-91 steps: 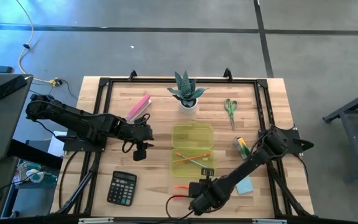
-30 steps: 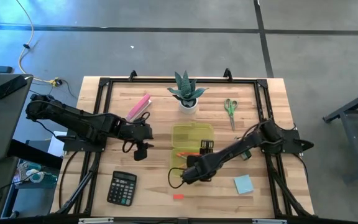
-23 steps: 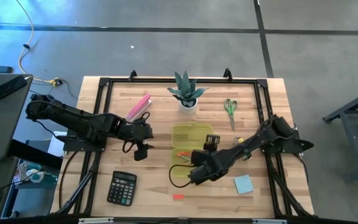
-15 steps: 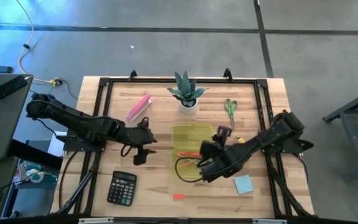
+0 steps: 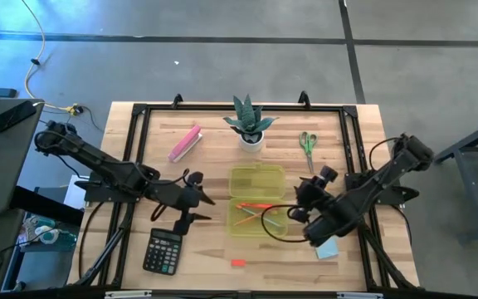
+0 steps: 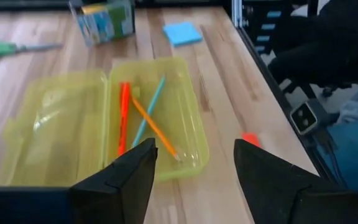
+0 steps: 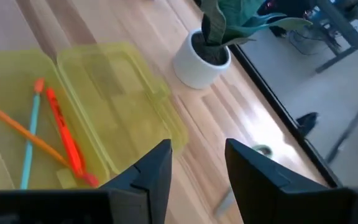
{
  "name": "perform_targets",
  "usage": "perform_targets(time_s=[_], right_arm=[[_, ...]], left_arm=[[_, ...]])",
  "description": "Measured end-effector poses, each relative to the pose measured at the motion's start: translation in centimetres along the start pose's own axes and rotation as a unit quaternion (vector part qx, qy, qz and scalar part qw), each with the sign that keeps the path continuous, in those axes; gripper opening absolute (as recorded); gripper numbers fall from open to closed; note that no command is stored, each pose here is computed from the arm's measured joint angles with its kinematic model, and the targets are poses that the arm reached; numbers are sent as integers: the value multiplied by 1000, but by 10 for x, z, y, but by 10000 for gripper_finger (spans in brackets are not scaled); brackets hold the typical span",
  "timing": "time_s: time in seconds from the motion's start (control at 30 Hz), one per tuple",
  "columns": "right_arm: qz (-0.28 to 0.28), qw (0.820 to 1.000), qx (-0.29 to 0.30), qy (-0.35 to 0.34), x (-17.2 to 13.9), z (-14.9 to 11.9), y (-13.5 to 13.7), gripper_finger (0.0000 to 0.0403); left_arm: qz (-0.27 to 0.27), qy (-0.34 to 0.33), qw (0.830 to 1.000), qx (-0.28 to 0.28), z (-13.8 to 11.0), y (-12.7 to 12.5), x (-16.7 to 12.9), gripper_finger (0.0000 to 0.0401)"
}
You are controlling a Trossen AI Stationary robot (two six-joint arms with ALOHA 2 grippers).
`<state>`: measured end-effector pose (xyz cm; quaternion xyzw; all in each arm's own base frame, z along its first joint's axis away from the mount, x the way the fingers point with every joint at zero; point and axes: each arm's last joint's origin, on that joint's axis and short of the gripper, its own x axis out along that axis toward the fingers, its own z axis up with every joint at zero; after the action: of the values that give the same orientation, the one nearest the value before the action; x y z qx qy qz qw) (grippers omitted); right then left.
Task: Pack school essentials
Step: Put the orange eraser into the supply box
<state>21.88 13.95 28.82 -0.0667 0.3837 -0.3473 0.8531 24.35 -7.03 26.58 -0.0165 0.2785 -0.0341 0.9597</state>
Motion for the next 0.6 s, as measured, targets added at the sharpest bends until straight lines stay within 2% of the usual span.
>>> perform_targets(time_s=[0.27, 0.6], right_arm=[[25, 995, 68, -69, 13, -22, -6, 140], [17, 990, 90, -110, 24, -33, -1, 140]], left_arm=[[8, -20, 1000, 0, 21, -2, -9, 202], [12, 5, 1000, 3, 36, -3, -17, 202]])
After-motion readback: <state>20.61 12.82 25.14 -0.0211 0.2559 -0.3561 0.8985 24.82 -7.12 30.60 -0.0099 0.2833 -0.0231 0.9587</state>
